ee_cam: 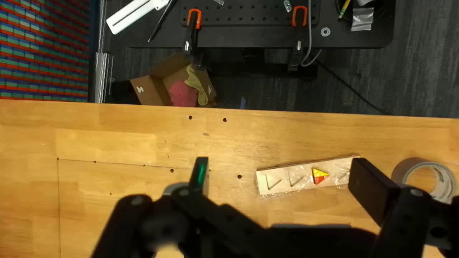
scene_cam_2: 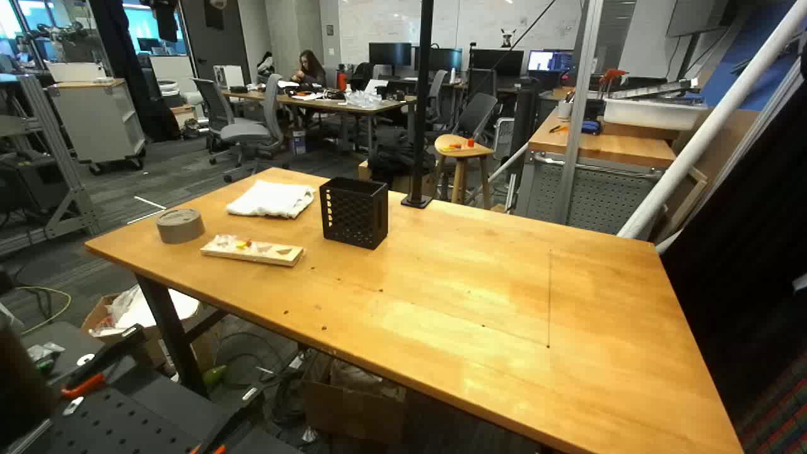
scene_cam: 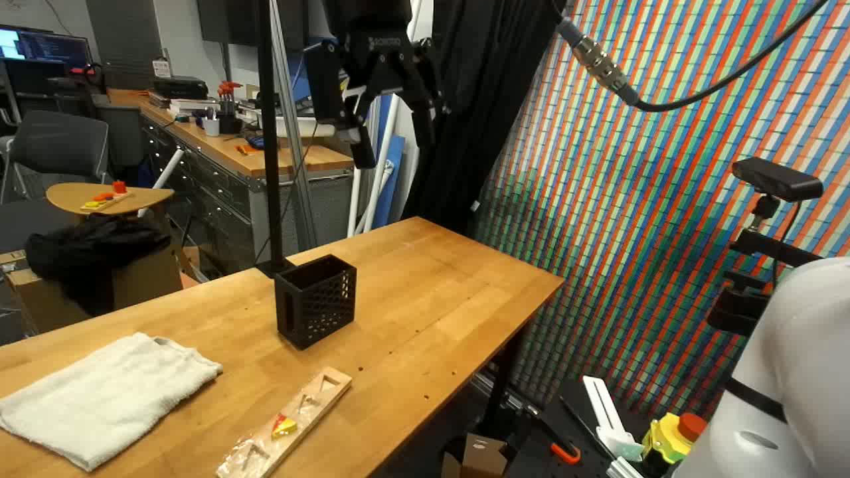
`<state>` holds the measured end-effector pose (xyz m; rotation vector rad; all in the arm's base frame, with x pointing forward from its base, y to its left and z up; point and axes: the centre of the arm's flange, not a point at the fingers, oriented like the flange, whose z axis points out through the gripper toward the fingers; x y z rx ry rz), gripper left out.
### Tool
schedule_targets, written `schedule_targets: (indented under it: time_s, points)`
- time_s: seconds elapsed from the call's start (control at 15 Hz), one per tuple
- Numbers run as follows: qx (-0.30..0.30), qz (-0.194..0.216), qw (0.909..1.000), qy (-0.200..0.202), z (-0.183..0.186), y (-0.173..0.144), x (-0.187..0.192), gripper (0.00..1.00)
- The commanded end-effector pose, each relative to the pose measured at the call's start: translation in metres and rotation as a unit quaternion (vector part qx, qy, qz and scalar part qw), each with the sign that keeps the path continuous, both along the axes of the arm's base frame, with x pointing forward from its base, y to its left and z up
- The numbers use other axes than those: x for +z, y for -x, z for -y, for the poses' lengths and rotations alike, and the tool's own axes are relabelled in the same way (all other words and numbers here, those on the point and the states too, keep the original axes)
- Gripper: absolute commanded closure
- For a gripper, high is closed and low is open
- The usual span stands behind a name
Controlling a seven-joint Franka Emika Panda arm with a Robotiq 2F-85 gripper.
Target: Pick up the towel from the table and put it in the small black basket.
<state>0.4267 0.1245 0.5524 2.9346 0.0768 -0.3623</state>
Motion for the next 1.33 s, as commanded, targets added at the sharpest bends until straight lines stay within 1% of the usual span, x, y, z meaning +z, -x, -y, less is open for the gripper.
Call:
schedule_targets:
  time_s: [0.0, 0.33, 0.53, 0.8, 1.07, 1.27]
  points:
    - [0.000, 0.002, 1.0000, -0.001, 0.000, 0.000, 0.001, 0.00]
    - [0.000, 0.009, 1.0000, -0.002, -0.001, 0.000, 0.008, 0.00]
    - [0.014, 0.005, 0.9999, -0.007, -0.005, -0.017, -0.007, 0.00]
    - [0.042, 0.018, 0.9989, -0.013, -0.018, -0.051, -0.034, 0.00]
    - [0.092, 0.057, 0.9941, -0.005, -0.032, -0.094, -0.061, 0.00]
    - [0.129, 0.093, 0.9873, -0.002, -0.046, -0.133, -0.083, 0.00]
